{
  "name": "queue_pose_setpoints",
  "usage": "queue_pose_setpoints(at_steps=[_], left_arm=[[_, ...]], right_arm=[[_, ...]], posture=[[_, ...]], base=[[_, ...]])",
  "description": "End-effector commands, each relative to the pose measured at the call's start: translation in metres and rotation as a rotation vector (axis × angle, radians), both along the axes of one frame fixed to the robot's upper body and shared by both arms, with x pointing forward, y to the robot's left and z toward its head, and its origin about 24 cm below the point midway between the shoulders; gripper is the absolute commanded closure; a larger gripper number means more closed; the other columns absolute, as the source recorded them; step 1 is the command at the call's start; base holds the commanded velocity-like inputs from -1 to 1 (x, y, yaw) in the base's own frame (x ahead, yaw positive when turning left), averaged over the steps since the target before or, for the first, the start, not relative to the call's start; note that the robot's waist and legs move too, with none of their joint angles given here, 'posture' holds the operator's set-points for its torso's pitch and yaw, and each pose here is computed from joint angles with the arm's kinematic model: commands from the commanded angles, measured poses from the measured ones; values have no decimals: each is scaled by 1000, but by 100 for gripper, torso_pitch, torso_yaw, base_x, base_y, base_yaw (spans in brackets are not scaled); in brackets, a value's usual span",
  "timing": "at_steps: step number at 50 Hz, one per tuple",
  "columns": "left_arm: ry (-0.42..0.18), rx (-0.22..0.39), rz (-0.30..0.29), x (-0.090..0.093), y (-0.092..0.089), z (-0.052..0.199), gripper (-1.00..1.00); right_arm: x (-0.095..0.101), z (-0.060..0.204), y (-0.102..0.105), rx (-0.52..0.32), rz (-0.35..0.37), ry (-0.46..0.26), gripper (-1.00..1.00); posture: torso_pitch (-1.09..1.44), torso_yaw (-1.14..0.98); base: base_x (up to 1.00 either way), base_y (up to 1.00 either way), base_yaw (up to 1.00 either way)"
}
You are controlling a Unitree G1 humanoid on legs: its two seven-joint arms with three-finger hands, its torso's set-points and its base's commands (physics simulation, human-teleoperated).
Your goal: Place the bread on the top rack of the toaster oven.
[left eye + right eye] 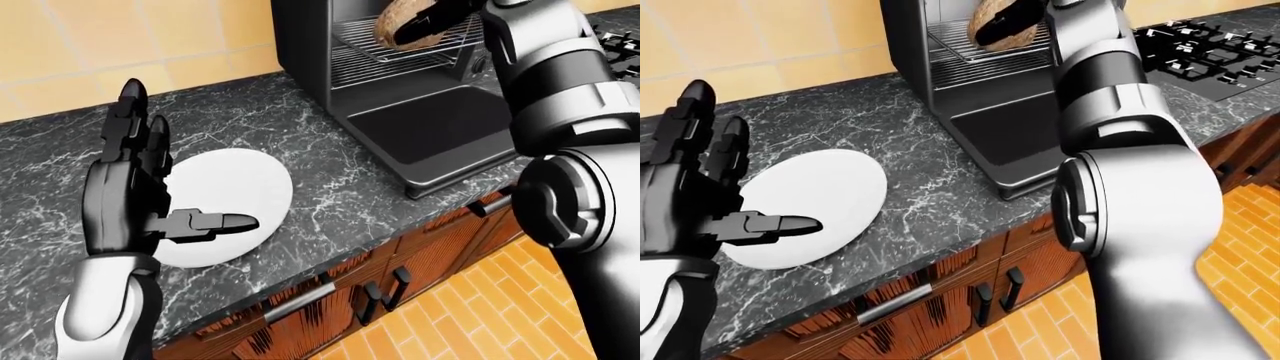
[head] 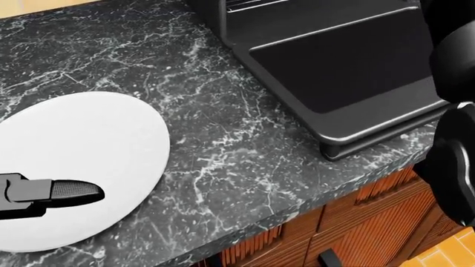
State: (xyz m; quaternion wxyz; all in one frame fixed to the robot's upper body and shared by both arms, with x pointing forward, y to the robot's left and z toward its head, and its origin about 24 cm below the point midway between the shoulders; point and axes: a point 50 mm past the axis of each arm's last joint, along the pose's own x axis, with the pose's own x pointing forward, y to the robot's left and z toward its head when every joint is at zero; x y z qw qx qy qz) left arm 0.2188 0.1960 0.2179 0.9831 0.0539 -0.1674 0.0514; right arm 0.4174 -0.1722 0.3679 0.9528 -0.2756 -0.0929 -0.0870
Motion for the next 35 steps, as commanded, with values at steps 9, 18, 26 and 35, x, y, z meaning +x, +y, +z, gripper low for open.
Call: queue_pose_setpoints(at_steps=[9, 18, 26, 35], left_arm=[[-75, 19, -1, -4, -2, 11, -100], [-76, 18, -3, -4, -3, 12, -100], [-78, 22, 1, -5, -2, 15, -100], [-84, 24, 6, -7, 0, 18, -100]], right_arm=[[-16, 43, -4, -10, -3, -147, -100], [-25, 59, -7, -14, -7, -192, -100], [-39, 76, -5, -30, 5, -239, -100], [-74, 87, -4, -53, 22, -280, -100]], posture=[[0, -38], [0, -38], [0, -38], [0, -38]], base=[[0, 0, 0], [0, 0, 0], [0, 0, 0], [0, 0, 0]])
